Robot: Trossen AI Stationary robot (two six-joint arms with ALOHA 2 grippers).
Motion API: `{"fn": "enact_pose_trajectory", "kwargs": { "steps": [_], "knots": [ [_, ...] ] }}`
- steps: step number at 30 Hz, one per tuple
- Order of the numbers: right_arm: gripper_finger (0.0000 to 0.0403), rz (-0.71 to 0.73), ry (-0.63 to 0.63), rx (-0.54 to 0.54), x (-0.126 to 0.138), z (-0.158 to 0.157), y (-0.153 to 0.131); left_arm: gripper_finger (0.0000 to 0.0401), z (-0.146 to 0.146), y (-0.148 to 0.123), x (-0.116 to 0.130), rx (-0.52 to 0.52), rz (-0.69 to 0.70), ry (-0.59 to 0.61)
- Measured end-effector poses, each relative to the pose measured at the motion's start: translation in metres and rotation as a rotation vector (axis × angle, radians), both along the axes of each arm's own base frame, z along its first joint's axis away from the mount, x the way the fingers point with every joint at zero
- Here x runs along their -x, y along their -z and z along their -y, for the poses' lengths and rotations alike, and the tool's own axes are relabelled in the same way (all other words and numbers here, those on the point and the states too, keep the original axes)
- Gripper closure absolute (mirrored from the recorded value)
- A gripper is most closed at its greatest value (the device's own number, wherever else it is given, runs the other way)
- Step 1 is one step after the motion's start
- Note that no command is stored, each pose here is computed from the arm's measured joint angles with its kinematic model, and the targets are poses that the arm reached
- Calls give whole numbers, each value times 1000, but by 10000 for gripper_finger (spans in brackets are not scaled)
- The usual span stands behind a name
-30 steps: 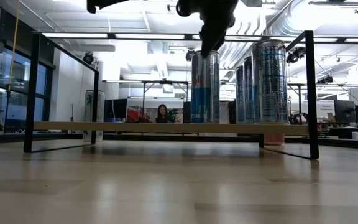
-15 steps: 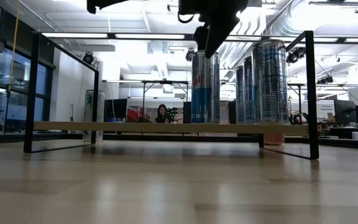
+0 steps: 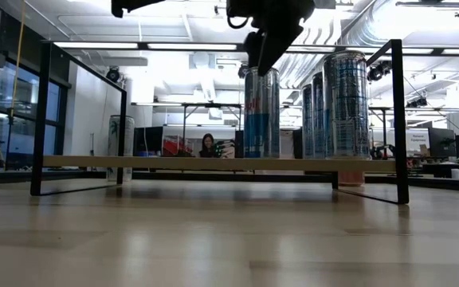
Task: Place canned beverage on shelf
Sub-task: Put the blue soda can aligned with the other blue soda can on the shelf
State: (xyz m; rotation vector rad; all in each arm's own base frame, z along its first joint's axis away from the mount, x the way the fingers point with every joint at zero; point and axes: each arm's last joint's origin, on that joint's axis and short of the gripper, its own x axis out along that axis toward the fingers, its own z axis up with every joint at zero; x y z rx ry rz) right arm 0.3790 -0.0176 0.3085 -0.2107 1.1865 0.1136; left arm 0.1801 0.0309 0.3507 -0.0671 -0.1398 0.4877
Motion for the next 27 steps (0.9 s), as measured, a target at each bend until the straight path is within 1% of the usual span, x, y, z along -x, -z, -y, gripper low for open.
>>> {"fn": "enact_pose_trajectory", "kwargs": {
  "steps": [6, 9, 12, 15, 22, 27],
  "knots": [
    [63, -8, -164, 48, 1, 0, 0, 102, 0, 0, 0, -1, -1, 0],
    [63, -12, -255, 53, 1, -1, 1, 102, 0, 0, 0, 0, -1, 0],
    [63, -12, -319, 52, 1, -2, 1, 102, 0, 0, 0, 0, -1, 0],
    [63, -16, -358, 57, 2, -2, 1, 102, 0, 0, 0, 0, 0, 0],
    [65, -26, -402, 70, 1, -2, 4, 102, 0, 0, 0, 0, 0, 0],
    [88, -42, -419, 85, 0, -1, 8, 102, 0, 0, 0, 0, -1, 0]
  ]
}}
